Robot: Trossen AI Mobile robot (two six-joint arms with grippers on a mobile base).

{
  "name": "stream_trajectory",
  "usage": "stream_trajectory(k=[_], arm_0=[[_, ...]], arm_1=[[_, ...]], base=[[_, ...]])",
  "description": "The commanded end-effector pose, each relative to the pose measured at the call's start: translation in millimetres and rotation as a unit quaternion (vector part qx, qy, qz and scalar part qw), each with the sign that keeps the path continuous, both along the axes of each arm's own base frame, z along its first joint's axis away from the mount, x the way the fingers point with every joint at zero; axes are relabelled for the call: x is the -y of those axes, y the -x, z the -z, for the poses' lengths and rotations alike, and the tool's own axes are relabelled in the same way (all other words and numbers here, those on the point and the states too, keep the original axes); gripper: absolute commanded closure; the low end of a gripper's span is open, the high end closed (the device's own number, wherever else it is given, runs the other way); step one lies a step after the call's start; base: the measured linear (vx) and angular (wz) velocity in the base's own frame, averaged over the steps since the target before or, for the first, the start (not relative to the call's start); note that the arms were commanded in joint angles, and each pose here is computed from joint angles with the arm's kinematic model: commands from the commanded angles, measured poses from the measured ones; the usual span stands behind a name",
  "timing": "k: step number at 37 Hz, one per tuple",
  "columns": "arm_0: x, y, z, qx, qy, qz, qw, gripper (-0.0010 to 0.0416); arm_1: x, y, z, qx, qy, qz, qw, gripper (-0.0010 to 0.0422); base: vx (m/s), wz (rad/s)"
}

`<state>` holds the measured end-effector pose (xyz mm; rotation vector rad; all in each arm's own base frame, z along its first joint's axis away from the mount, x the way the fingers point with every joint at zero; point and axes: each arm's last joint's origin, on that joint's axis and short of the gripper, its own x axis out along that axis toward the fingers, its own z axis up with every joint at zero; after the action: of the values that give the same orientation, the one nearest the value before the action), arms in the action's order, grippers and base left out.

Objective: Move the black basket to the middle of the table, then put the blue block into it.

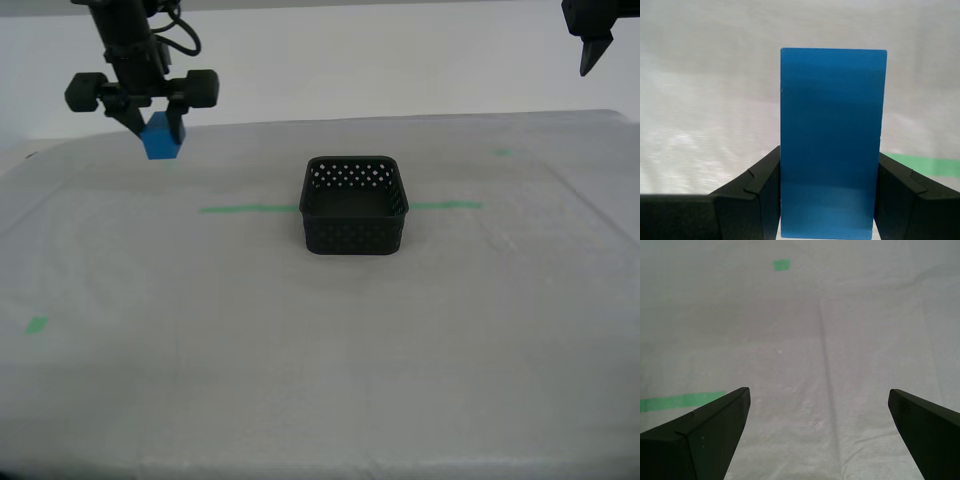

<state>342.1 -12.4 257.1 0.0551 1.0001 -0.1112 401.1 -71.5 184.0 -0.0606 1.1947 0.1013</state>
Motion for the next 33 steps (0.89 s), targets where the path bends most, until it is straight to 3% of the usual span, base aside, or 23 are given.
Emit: stream_trajectory(k=[1, 9, 18, 23, 33], arm_0=[[0, 0, 0, 0.000, 0.001, 0.000, 1.000, 0.0019], [0, 0, 0, 0.000, 0.001, 0.000, 1.000, 0.0018], [0, 0, 0, 0.000, 0.001, 0.000, 1.000, 0.0018], [0, 0, 0, 0.000, 0.001, 0.000, 1.000, 0.0018], [0, 0, 0, 0.000, 0.001, 0.000, 1.000, 0.0019]], arm_1=[[20, 5, 0, -0.001, 0.007, 0.002, 1.000, 0.0412], [66, 16, 0, 0.009, 0.029, 0.007, 1.000, 0.0412], [115, 36, -1, 0.013, 0.040, 0.047, 0.998, 0.0412], [141, 49, -2, 0.018, 0.060, 0.057, 0.996, 0.0412], [176, 71, 1, 0.008, 0.077, 0.070, 0.995, 0.0413]], base=[[0.000, 0.000], [0.000, 0.000], [0.000, 0.000], [0.000, 0.000], [0.000, 0.000]])
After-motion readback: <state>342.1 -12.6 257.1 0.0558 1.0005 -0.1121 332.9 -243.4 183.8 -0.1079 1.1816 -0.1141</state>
